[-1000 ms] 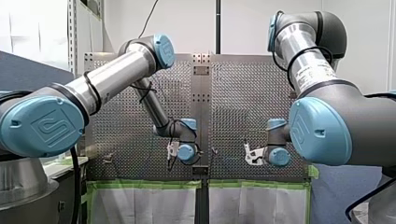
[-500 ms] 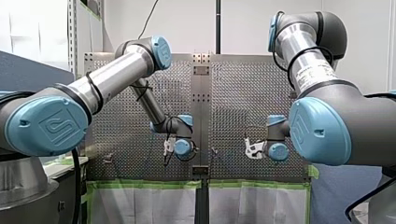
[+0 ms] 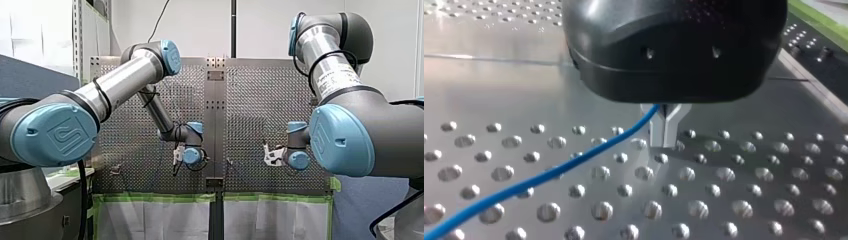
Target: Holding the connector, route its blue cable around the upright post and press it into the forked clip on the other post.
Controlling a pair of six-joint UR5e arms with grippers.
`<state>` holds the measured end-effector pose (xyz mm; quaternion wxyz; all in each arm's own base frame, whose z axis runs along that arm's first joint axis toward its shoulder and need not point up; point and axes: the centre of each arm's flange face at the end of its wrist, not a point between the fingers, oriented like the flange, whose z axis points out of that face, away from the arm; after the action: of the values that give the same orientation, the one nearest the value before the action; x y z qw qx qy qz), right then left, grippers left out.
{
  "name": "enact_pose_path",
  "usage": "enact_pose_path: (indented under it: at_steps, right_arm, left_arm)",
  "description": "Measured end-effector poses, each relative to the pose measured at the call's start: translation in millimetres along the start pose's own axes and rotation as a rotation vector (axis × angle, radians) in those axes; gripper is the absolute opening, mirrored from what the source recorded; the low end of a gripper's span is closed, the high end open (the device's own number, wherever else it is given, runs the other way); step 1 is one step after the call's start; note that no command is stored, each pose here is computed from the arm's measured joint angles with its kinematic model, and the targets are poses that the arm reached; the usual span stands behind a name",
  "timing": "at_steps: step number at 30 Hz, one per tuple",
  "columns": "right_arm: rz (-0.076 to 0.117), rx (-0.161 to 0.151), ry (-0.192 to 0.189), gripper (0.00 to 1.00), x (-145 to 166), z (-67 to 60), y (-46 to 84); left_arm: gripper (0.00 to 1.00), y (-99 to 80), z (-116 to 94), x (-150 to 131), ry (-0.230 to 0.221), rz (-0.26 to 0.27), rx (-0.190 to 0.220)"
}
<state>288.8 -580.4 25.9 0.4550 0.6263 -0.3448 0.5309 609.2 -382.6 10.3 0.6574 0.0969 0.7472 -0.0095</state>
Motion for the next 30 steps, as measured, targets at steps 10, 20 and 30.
enact_pose_path:
  at_steps: [10, 20, 30]
  right_arm:
    - [0.01, 0.025, 0.026, 0.0, 6, 7.7, 2.5]
    - [0.036, 0.035, 0.006, 0.0, -2, 10.0, 7.9]
    - [0.027, 0.037, -0.086, 0.0, -36, 12.1, 8.2]
  left_arm:
    - [0.0, 6.3, 3, 1, 0.008, 0.001, 0.011]
    - [0.0, 9.3, 3, 2, 0.016, 0.002, 0.013]
    - [0.0, 10.2, 3, 2, 0.02, -0.003, 0.01]
